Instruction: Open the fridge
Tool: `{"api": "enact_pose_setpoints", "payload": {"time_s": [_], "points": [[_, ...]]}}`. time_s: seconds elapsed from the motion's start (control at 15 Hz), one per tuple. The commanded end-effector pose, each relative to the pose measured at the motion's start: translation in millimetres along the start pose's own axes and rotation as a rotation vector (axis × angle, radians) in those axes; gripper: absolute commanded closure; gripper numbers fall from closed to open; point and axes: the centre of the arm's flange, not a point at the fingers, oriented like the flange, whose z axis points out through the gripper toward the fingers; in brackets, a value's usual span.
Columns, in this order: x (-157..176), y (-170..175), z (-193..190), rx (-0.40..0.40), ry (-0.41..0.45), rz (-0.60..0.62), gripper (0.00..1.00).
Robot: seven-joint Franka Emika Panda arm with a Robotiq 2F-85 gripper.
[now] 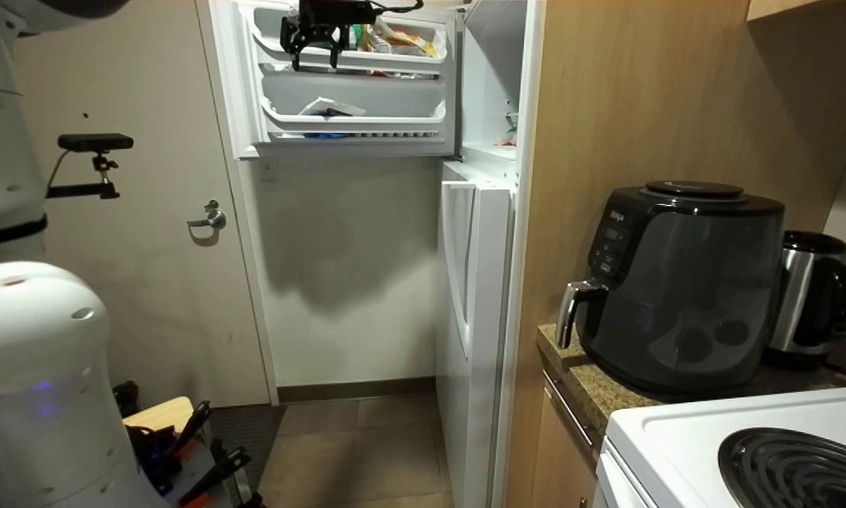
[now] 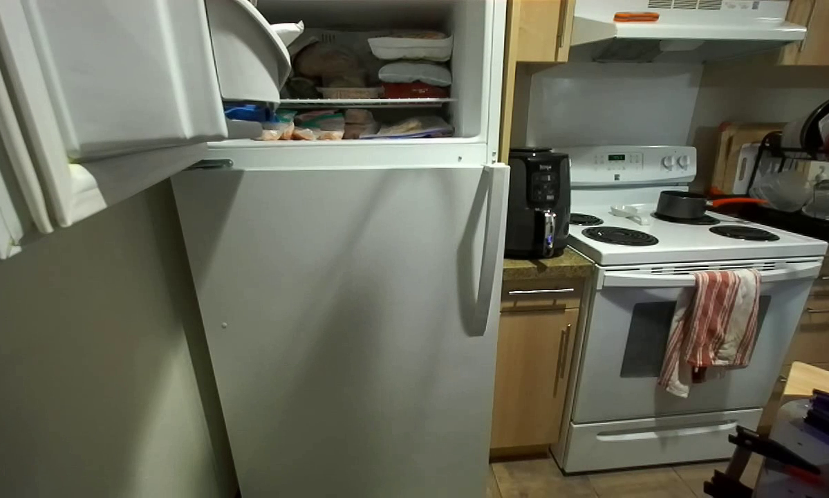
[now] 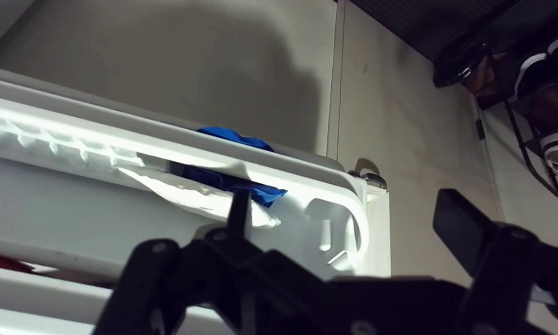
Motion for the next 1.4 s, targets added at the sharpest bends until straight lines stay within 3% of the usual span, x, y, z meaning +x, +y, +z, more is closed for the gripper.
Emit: {"api": "enact_pose_setpoints", "payload": {"time_s": [0.0,0.6,1.0,1.33], "points": [[26.7,12.5,6.2,0.009,0.041,-0.038,0.0],[101.2,-22.7,49.6,0.03,0.103,-0.144,0.0],[168.8,-77.2,89.5,-0.074,0.164,-0.126,0.0],[206.3,-117.4,113.6,-0.152,0.152,-0.096,0.0]]}}
